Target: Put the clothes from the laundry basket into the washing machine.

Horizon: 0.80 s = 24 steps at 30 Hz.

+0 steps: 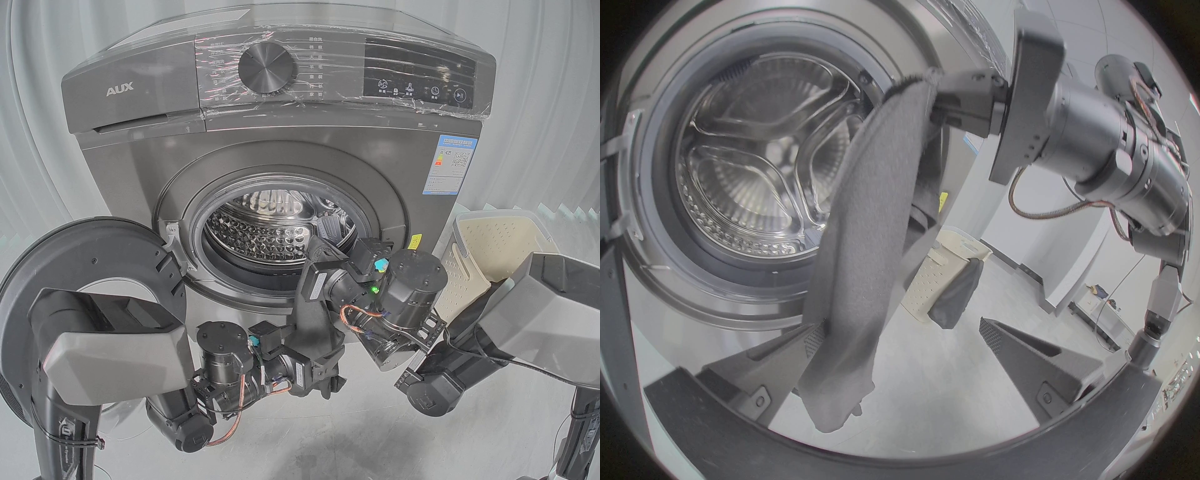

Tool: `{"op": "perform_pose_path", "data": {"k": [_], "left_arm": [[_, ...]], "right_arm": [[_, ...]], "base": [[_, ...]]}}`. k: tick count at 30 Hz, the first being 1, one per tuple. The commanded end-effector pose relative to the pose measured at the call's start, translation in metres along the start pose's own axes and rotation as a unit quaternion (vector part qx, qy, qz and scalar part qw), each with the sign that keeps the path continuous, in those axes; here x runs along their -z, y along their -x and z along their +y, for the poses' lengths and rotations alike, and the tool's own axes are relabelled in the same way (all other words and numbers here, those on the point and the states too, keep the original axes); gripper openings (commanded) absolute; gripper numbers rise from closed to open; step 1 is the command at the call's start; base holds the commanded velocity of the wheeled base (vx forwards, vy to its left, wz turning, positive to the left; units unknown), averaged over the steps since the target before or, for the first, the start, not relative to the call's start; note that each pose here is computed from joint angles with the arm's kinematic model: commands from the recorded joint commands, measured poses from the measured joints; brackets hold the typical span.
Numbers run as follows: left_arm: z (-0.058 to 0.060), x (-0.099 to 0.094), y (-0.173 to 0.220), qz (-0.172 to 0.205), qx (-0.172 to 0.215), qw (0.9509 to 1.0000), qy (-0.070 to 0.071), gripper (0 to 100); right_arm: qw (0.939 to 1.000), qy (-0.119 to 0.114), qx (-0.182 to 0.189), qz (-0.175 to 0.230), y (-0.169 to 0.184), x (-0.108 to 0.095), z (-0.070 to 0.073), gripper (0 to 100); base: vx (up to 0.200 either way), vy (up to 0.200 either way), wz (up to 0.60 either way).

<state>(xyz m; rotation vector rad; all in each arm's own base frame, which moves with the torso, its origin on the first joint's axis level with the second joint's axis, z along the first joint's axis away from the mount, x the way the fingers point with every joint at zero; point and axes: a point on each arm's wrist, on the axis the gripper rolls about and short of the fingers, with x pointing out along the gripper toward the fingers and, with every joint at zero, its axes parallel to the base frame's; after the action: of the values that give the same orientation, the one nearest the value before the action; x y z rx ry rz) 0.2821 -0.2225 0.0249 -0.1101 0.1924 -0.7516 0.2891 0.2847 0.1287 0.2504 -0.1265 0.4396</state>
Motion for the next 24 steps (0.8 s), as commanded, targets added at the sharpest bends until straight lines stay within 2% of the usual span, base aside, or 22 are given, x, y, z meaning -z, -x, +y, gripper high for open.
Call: {"op": "perform_pose_path", "data": {"k": [1, 4, 6, 7, 9, 10, 12, 15, 22, 24], "left_arm": [[0.004, 0.013, -0.011, 0.01, 0.008, 0.9999, 0.003, 100], [0.01, 0.014, -0.021, -0.002, 0.001, 1.0, 0.002, 100], [0.021, 0.015, -0.024, -0.006, -0.014, 0.9999, 0.002, 100], [0.023, 0.015, -0.024, -0.007, -0.016, 0.9998, 0.001, 100], [0.034, 0.018, -0.024, -0.005, -0.041, 0.9991, 0.003, 100], [0.035, 0.018, -0.024, -0.006, -0.043, 0.9991, 0.003, 100], [0.046, 0.017, -0.024, -0.01, -0.065, 0.9978, 0.005, 100], [0.055, 0.014, -0.026, -0.021, -0.083, 0.9963, 0.004, 100], [0.061, 0.01, -0.028, -0.033, -0.097, 0.9947, 0.002, 100], [0.061, 0.008, -0.029, -0.036, -0.098, 0.9946, -0.003, 100]], "right_arm": [[1.0, -0.001, -0.002, 0.001, 0.001, 0.0, 0.002, 0], [1.0, -0.002, -0.003, 0.0, 0.001, 0.0, 0.002, 0], [1.0, -0.003, -0.003, 0.0, 0.002, 0.0, 0.002, 0], [1.0, -0.003, -0.003, 0.0, 0.002, 0.0, 0.002, 0], [1.0, -0.004, -0.003, 0.0, 0.003, -0.002, 0.002, 0], [1.0, -0.004, -0.003, 0.0, 0.003, -0.002, 0.002, 0], [1.0, -0.005, -0.002, -0.001, 0.004, -0.003, 0.001, 0], [1.0, -0.006, -0.003, -0.001, 0.004, -0.003, 0.002, 0], [1.0, -0.008, -0.001, 0.0, 0.006, -0.002, 0.004, 0], [1.0, -0.009, 0.0, 0.002, 0.007, -0.002, 0.003, 0]], "base": [[0.0, 0.0, 0.0], [0.0, 0.0, 0.0], [0.0, 0.0, 0.0], [0.0, 0.0, 0.0], [0.0, 0.0, 0.0], [0.0, 0.0, 0.0], [0.0, 0.0, 0.0], [0.0, 0.0, 0.0], [0.0, 0.0, 0.0], [0.0, 0.0, 0.0]]}}
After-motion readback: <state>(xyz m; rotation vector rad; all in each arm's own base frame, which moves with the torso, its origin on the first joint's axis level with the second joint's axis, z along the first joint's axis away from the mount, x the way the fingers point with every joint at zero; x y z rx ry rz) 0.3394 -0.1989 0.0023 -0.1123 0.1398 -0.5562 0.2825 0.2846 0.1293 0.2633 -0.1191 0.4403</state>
